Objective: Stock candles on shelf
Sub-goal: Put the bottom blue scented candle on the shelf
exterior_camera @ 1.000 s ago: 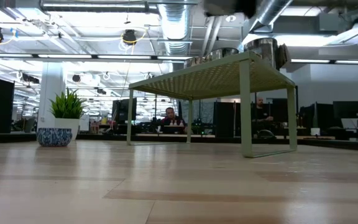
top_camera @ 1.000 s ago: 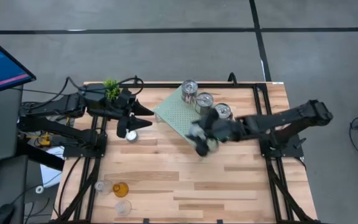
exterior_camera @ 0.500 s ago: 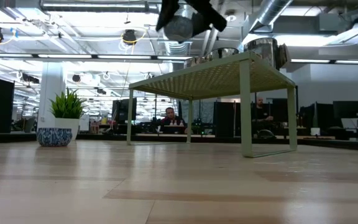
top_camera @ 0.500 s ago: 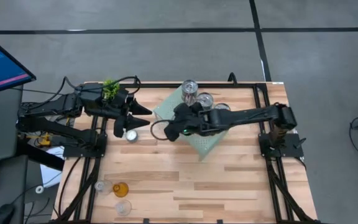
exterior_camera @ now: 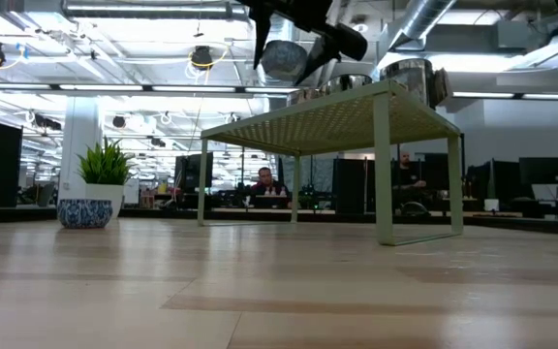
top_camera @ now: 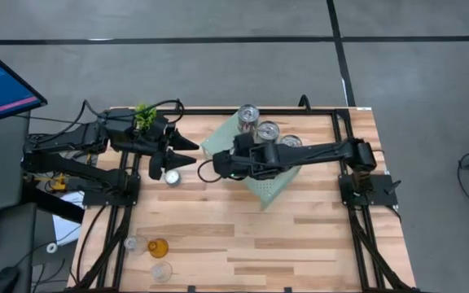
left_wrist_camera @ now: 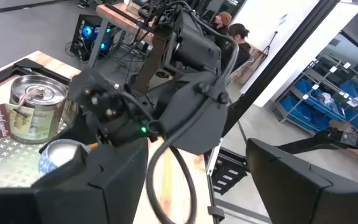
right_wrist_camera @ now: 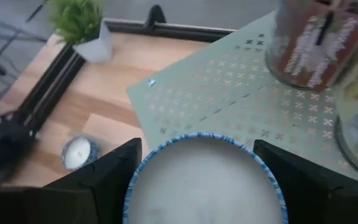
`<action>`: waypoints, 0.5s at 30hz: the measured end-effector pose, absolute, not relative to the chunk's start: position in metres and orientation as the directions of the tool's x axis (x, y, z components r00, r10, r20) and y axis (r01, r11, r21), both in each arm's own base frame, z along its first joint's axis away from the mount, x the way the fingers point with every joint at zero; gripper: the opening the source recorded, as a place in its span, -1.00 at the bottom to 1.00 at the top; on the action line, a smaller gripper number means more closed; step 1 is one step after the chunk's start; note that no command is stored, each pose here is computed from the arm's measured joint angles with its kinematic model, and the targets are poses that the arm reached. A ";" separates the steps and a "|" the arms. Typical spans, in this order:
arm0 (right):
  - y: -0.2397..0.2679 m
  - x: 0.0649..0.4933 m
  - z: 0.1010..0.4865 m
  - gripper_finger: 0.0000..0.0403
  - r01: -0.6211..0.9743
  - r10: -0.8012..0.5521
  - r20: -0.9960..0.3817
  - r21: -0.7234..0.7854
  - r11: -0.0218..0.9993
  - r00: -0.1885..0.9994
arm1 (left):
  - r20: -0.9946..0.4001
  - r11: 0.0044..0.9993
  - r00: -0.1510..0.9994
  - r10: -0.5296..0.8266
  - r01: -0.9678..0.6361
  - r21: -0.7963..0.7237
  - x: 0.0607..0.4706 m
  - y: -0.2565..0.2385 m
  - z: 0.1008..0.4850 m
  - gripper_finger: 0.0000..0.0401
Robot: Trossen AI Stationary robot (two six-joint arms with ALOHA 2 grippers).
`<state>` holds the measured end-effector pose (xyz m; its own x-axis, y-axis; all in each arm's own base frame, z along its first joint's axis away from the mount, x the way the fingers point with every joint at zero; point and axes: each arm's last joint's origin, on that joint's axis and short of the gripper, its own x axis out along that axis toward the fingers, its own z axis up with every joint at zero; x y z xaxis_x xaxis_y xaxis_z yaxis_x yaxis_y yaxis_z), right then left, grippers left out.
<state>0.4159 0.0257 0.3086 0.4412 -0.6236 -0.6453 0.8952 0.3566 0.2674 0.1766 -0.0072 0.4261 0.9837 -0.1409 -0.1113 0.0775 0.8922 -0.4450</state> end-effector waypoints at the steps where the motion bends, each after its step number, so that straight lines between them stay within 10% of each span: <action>1: 0.026 0.416 0.307 0.46 0.898 -0.627 -0.645 0.277 0.342 0.438 | -0.112 0.892 0.984 -0.141 0.077 -0.445 0.177 -0.007 0.426 0.36; 15: 0.027 0.430 0.274 0.44 0.921 -0.559 -0.733 0.278 0.274 0.387 | -0.111 0.892 0.984 -0.141 0.078 -0.444 0.177 -0.007 0.426 0.36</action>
